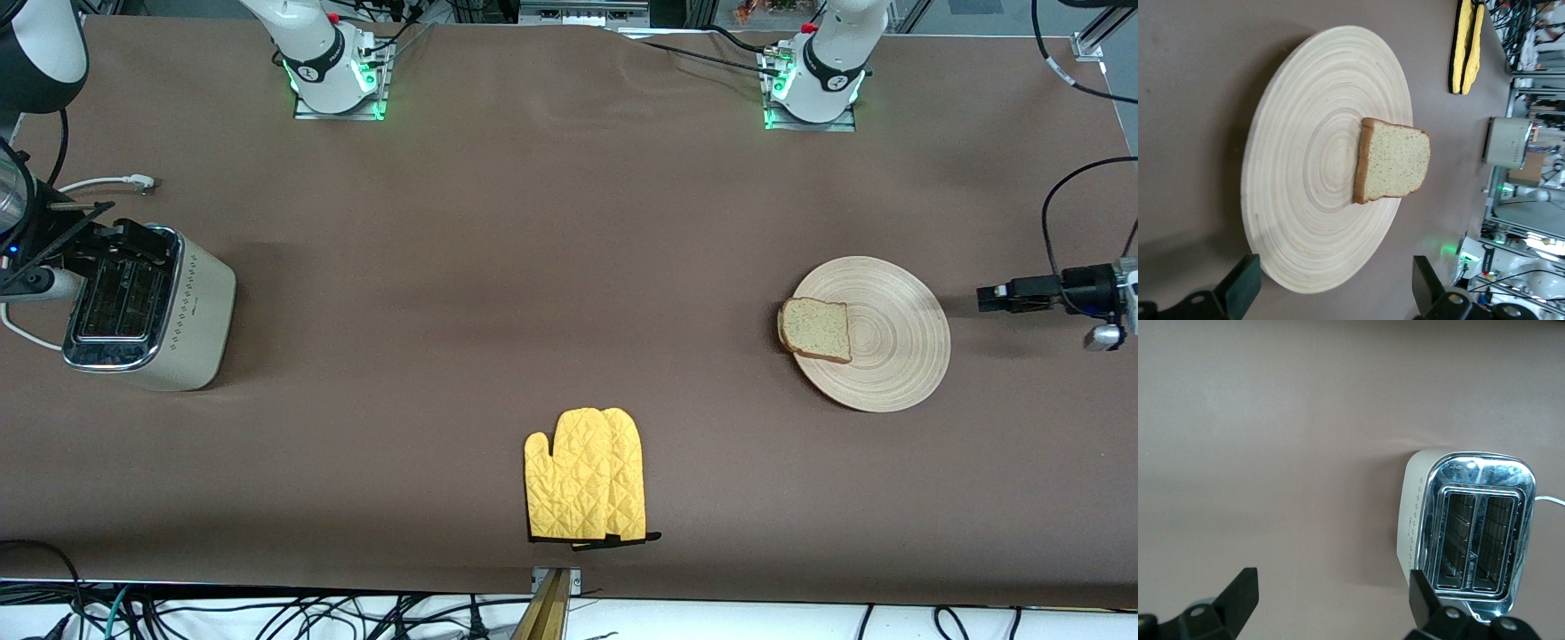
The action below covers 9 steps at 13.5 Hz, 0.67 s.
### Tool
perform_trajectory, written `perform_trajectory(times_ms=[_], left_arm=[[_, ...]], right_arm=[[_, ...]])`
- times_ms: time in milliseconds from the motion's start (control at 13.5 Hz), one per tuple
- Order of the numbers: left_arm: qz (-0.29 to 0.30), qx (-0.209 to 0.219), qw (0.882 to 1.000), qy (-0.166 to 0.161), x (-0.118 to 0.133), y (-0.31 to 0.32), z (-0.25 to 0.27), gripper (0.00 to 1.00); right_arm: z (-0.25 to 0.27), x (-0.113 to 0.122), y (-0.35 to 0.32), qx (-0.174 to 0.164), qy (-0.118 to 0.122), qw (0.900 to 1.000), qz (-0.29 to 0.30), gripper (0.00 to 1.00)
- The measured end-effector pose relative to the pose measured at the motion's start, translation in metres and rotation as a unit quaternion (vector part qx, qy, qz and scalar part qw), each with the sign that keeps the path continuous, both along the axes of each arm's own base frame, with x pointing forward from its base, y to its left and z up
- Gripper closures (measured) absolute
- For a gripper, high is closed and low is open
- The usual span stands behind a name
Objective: Move plate and put bread in toaster
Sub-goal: 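Lower the left gripper to the wooden plate rim and grasp it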
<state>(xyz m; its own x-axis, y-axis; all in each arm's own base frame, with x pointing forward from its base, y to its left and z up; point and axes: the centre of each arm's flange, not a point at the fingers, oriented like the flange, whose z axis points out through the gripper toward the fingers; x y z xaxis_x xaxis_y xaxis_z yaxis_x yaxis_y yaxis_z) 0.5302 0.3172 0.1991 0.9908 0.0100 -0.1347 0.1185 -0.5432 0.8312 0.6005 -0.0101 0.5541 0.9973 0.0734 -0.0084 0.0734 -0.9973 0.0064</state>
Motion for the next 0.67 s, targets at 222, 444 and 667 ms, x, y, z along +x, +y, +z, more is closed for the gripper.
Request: perform_trajectory(times_ms=[222,444,667], left_arm=[[0.008,-0.027,1.000,0.013,-0.003,-0.008,-0.041,0.00],[0.011,-0.025,1.000,0.016,0.001,-0.013,-0.059,0.00],[0.013,-0.013,1.000,0.011,0.007,-0.017,-0.065,0.14]], right_arm=[[-0.002,0.001,0.000,0.000,0.002,1.000,0.000,0.00],[-0.003,0.001,0.000,0.000,0.002,1.000,0.000,0.00],[-0.003,0.001,0.000,0.000,0.003,1.000,0.000,0.00]])
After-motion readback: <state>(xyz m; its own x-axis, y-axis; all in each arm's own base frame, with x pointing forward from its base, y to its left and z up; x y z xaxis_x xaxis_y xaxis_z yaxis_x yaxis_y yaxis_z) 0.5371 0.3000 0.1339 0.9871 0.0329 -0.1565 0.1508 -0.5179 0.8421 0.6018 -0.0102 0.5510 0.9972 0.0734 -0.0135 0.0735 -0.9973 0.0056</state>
